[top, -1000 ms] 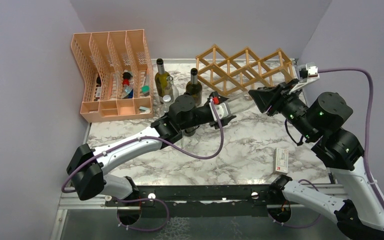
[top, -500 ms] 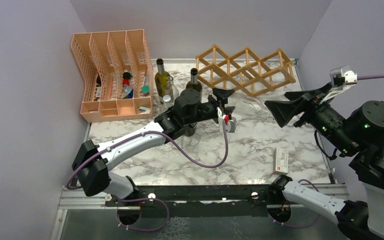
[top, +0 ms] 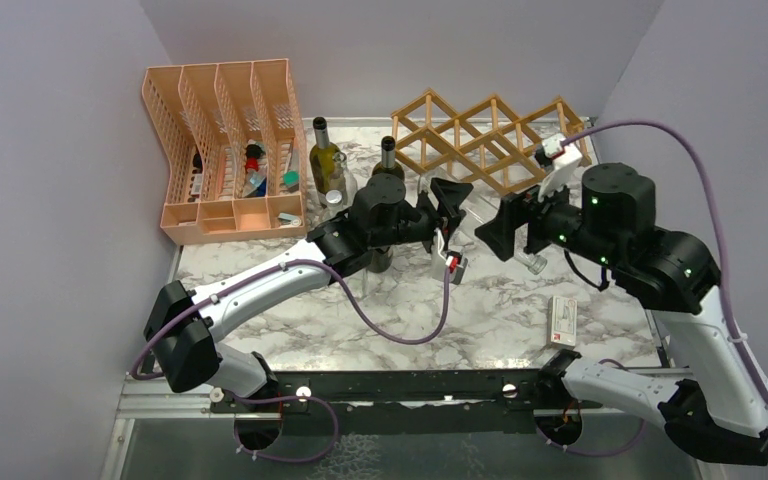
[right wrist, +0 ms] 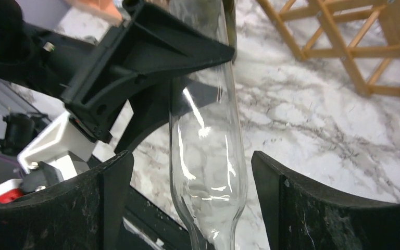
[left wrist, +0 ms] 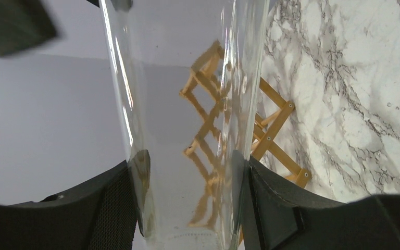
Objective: Put the wine bottle on the wine rack
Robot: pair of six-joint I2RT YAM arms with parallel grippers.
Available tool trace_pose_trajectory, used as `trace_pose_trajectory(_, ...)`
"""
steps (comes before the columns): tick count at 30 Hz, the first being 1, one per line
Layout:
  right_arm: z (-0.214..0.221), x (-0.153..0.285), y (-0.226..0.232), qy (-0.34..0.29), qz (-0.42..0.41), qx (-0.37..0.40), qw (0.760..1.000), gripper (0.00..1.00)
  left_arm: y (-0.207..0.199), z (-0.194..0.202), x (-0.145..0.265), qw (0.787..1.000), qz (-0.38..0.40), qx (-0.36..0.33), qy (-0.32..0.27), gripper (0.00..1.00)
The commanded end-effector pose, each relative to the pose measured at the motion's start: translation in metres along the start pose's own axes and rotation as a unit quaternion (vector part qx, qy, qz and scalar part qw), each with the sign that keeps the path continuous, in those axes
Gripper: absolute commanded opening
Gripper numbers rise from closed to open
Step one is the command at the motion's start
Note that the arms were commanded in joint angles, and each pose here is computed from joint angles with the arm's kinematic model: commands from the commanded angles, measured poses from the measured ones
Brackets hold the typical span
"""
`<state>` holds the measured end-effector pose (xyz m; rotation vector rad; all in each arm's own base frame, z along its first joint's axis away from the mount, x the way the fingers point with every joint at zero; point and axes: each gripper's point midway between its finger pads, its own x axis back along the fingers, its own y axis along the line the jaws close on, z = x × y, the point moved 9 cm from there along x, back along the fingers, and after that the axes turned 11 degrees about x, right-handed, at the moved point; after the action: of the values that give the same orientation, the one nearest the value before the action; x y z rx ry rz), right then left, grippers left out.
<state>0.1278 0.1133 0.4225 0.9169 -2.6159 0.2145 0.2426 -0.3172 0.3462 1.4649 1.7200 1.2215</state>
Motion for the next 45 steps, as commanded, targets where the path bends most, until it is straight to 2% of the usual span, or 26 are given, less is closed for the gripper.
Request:
trace_pose_trajectory(1,0.016,-0.011,0.008,0.026,-0.04,0.0,0.999,0.85,0.029,-0.023,0.012,0.997,-0.037,-0.06,-0.037,0.0)
trace_pose_trajectory(5,0.029,-0.024,0.009,0.051,-0.039,-0.012,0.998,0.8,0.028,-0.023,0.012,0.997,-0.037,-0.06,-0.039,0.0)
trace_pose_trajectory(9,0.039,-0.029,0.011,0.063,-0.04,-0.025,0.997,0.71,0.027,-0.024,0.014,0.997,-0.039,-0.061,-0.04,0.0)
trace_pose_trajectory(16,0.041,-0.03,0.013,0.054,-0.045,-0.039,0.997,0.48,0.028,-0.024,0.015,0.996,-0.046,-0.059,-0.038,0.0)
trace_pose_trajectory(17,0.041,-0.031,0.013,0.058,-0.046,-0.04,0.996,0.49,0.028,-0.024,0.016,0.996,-0.048,-0.059,-0.039,0.0)
trace_pose_trajectory(21,0.045,-0.037,0.013,0.072,-0.04,-0.046,0.996,0.68,0.03,-0.025,0.017,0.996,-0.053,-0.059,-0.04,0.0)
trace_pose_trajectory(29,0.047,-0.046,0.013,0.087,-0.035,-0.054,0.994,0.67,0.031,-0.026,0.019,0.996,-0.059,-0.061,-0.037,0.0)
trace_pose_trajectory(31,0.046,-0.046,0.013,0.084,-0.032,-0.054,0.994,0.55,0.03,-0.025,0.019,0.996,-0.059,-0.06,-0.034,0.0)
trace_pose_trajectory(34,0.041,-0.042,0.01,0.068,-0.021,-0.052,0.996,0.24,0.027,-0.023,0.019,0.996,-0.059,-0.054,-0.028,0.0)
trace_pose_trajectory(35,0.039,-0.041,0.009,0.058,-0.015,-0.051,0.997,0.13,0.027,-0.022,0.02,0.997,-0.061,-0.05,-0.027,0.04)
trace_pose_trajectory(36,0.036,-0.039,0.007,0.048,-0.005,-0.05,0.998,0.04,0.026,-0.022,0.02,0.997,-0.064,-0.045,-0.028,0.18)
trace_pose_trajectory(38,0.028,-0.035,0.003,0.021,0.017,-0.049,0.998,0.01,0.024,-0.021,0.02,0.996,-0.072,-0.034,-0.027,0.64)
trace_pose_trajectory(39,0.025,-0.033,0.0,0.006,0.031,-0.049,0.998,0.01,0.027,-0.02,0.02,0.996,-0.08,-0.027,-0.025,0.79)
trace_pose_trajectory(41,0.018,-0.029,-0.007,-0.027,0.074,-0.051,0.996,0.01,0.036,-0.019,0.018,0.994,-0.111,0.016,-0.018,0.92)
trace_pose_trajectory(45,0.008,-0.024,-0.022,-0.073,0.156,-0.069,0.983,0.01,0.038,-0.02,0.017,0.989,-0.111,0.092,-0.019,0.95)
